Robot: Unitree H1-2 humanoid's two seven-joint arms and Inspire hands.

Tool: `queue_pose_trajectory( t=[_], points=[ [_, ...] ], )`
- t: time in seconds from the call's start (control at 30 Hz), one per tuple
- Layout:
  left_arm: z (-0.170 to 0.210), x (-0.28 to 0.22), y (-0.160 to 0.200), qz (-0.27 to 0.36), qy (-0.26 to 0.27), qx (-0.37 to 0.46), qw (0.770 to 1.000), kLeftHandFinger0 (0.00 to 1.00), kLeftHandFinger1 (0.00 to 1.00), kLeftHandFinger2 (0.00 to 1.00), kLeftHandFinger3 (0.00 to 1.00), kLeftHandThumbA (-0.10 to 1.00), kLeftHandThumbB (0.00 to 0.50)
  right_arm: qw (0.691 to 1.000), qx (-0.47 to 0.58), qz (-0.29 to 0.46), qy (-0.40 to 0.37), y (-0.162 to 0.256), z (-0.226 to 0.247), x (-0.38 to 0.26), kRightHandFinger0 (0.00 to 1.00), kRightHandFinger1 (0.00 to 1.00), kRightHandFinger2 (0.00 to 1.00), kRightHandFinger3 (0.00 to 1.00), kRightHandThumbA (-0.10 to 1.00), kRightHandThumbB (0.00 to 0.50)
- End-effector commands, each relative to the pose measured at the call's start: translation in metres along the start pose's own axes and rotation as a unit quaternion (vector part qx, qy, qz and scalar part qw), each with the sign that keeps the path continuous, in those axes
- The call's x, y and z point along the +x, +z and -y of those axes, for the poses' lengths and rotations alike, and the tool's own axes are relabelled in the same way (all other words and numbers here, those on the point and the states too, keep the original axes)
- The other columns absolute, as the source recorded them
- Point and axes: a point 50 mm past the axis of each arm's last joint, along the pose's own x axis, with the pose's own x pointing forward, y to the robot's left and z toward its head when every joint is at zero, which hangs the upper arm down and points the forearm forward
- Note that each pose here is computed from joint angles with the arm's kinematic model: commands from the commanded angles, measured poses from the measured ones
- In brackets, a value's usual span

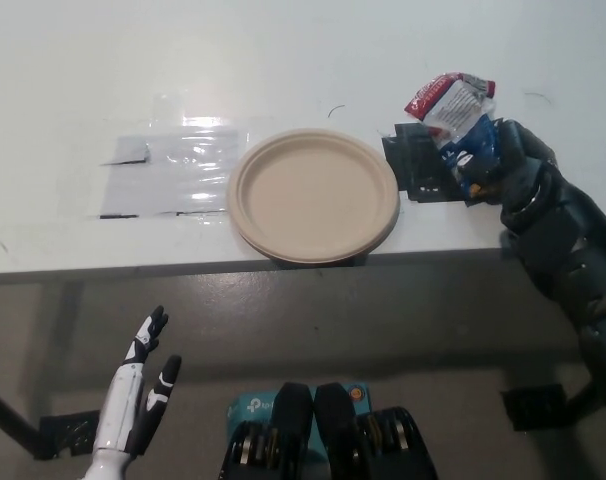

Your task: The robot picks up a small bag of sunflower seeds on the right hand side and take it to the empty plate on the left hand side then pours some sunflower seeds on to the plate.

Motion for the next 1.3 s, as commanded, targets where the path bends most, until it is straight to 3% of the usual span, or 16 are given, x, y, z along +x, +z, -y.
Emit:
queue_pose_trajectory(
  t=[0.0, 0.03, 0.1, 0.13, 0.17, 0.23, 0.3, 0.37, 0.43, 0.47, 0.53, 0.6, 0.73, 0.87, 1.0, 1.27],
  points=[
    [-0.008, 0.007, 0.008, 0.034, 0.017, 0.008, 0.999, 1.00, 1.00, 1.00, 1.00, 1.00, 0.260, 0.999, 0.034, 0.002, 0.001, -0.015, -0.011, -0.002, 0.16, 0.31, 0.40, 0.50, -0.10, 0.176],
    [-0.008, 0.007, 0.008, 0.034, 0.017, 0.008, 0.999, 1.00, 1.00, 1.00, 1.00, 1.00, 0.263, 0.999, 0.040, 0.007, -0.006, -0.015, -0.011, -0.002, 0.25, 0.40, 0.45, 0.41, -0.10, 0.176],
    [-0.008, 0.008, 0.008, 0.035, 0.016, 0.008, 0.999, 1.00, 1.00, 1.00, 1.00, 1.00, 0.264, 0.999, 0.043, 0.010, -0.011, -0.017, -0.011, -0.002, 0.31, 0.43, 0.46, 0.39, -0.10, 0.174],
    [-0.008, 0.008, 0.008, 0.034, 0.016, 0.009, 0.999, 1.00, 1.00, 1.00, 1.00, 1.00, 0.267, 0.998, 0.049, 0.022, -0.022, -0.019, -0.010, -0.002, 0.19, 0.30, 0.34, 0.27, -0.10, 0.195],
    [-0.008, 0.009, 0.008, 0.034, 0.016, 0.009, 0.999, 1.00, 1.00, 1.00, 1.00, 1.00, 0.268, 0.998, 0.051, 0.024, -0.024, -0.020, -0.010, -0.002, 0.16, 0.27, 0.31, 0.24, -0.10, 0.198],
    [-0.008, 0.010, 0.008, 0.038, 0.016, 0.007, 0.999, 1.00, 1.00, 1.00, 1.00, 1.00, 0.258, 0.997, 0.066, 0.035, -0.028, -0.018, -0.008, -0.002, 0.01, 0.11, 0.17, 0.11, -0.10, 0.194],
    [-0.008, 0.011, 0.008, 0.040, 0.017, 0.003, 0.999, 1.00, 1.00, 1.00, 1.00, 1.00, 0.256, 0.996, 0.071, 0.048, -0.037, -0.012, -0.005, -0.002, 0.00, 0.01, 0.08, 0.04, -0.10, 0.207],
    [-0.008, 0.011, 0.009, 0.039, 0.017, 0.004, 0.999, 1.00, 1.00, 1.00, 1.00, 1.00, 0.259, 0.994, 0.076, 0.063, -0.042, -0.004, 0.000, -0.001, 0.00, 0.00, 0.10, 0.05, -0.10, 0.208],
    [-0.009, 0.011, 0.009, 0.040, 0.017, 0.005, 0.999, 1.00, 1.00, 1.00, 1.00, 1.00, 0.256, 0.992, 0.085, 0.087, -0.043, 0.008, 0.009, 0.000, 0.00, 0.12, 0.45, 0.19, -0.10, 0.201],
    [-0.009, 0.012, 0.009, 0.040, 0.018, 0.006, 0.999, 1.00, 1.00, 1.00, 1.00, 1.00, 0.251, 0.989, 0.095, 0.104, -0.045, 0.014, 0.013, 0.000, 0.00, 0.17, 0.61, 0.31, -0.10, 0.206],
    [-0.010, 0.014, 0.009, 0.041, 0.018, 0.007, 0.999, 1.00, 1.00, 1.00, 1.00, 1.00, 0.250, 0.985, 0.102, 0.128, -0.050, 0.023, 0.021, 0.000, 0.00, 0.21, 0.67, 0.49, -0.10, 0.216],
    [-0.010, 0.014, 0.009, 0.040, 0.017, 0.005, 0.999, 1.00, 1.00, 1.00, 1.00, 1.00, 0.254, 0.980, 0.116, 0.154, -0.052, 0.037, 0.034, 0.000, 0.00, 0.28, 0.71, 0.62, -0.10, 0.212],
    [-0.010, 0.014, 0.008, 0.042, 0.018, 0.006, 0.999, 1.00, 1.00, 1.00, 1.00, 1.00, 0.249, 0.976, 0.116, 0.174, -0.059, 0.052, 0.048, 0.000, 0.01, 0.37, 0.76, 0.71, -0.10, 0.196],
    [-0.008, 0.013, 0.008, 0.043, 0.015, 0.004, 0.999, 1.00, 1.00, 1.00, 1.00, 1.00, 0.247, 0.973, 0.113, 0.190, -0.061, 0.059, 0.057, -0.001, 0.00, 0.39, 0.77, 0.77, -0.10, 0.168],
    [-0.009, 0.015, 0.010, 0.040, 0.015, 0.008, 0.999, 1.00, 1.00, 1.00, 1.00, 1.00, 0.253, 0.968, 0.096, 0.221, -0.064, 0.064, 0.064, -0.002, 0.00, 0.41, 0.77, 0.79, -0.10, 0.173],
    [-0.011, 0.019, 0.011, 0.049, 0.011, 0.011, 0.999, 1.00, 1.00, 1.00, 1.00, 1.00, 0.241, 0.954, -0.002, 0.290, -0.077, 0.077, 0.080, -0.006, 0.00, 0.48, 0.84, 0.86, -0.10, 0.147]
  ],
)
